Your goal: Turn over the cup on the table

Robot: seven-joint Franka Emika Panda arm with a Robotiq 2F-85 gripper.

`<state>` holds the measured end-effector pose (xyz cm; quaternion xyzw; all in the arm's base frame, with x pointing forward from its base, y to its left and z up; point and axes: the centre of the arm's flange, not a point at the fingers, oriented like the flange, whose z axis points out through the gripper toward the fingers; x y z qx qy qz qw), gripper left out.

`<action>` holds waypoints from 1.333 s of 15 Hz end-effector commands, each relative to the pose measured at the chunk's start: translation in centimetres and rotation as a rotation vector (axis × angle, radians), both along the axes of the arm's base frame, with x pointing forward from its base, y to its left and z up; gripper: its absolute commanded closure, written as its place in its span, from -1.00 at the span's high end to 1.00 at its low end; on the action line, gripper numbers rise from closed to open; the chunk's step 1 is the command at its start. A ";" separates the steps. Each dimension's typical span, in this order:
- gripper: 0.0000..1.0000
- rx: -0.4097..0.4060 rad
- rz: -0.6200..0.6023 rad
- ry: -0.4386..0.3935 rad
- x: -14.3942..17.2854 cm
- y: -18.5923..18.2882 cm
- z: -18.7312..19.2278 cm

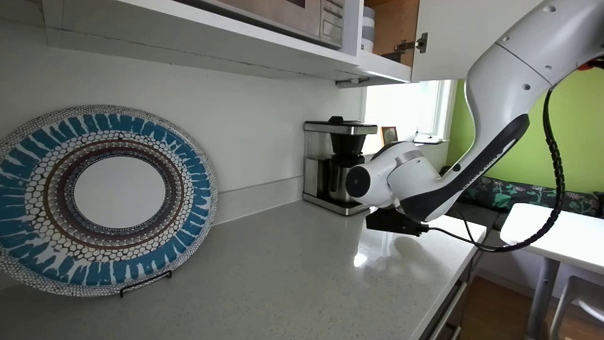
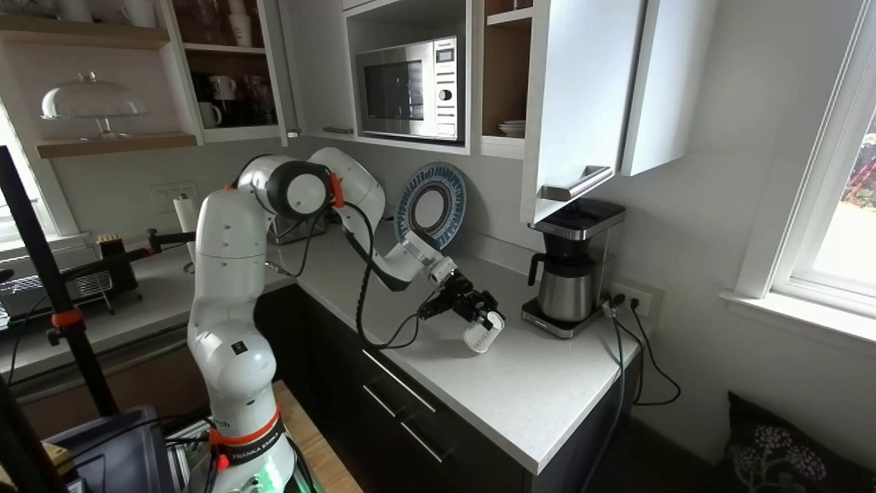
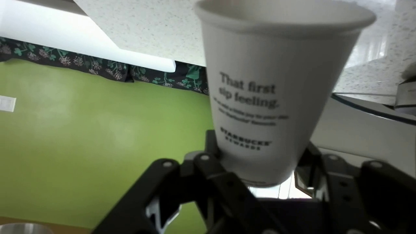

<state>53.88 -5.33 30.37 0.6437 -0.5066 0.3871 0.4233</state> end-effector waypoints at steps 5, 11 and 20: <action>-0.35 -0.060 -0.024 -0.021 1.1 1.5 -3.0; 0.66 -0.076 -0.051 -0.039 1.3 1.6 -3.2; 1.00 0.073 -0.006 -0.019 0.3 1.0 0.7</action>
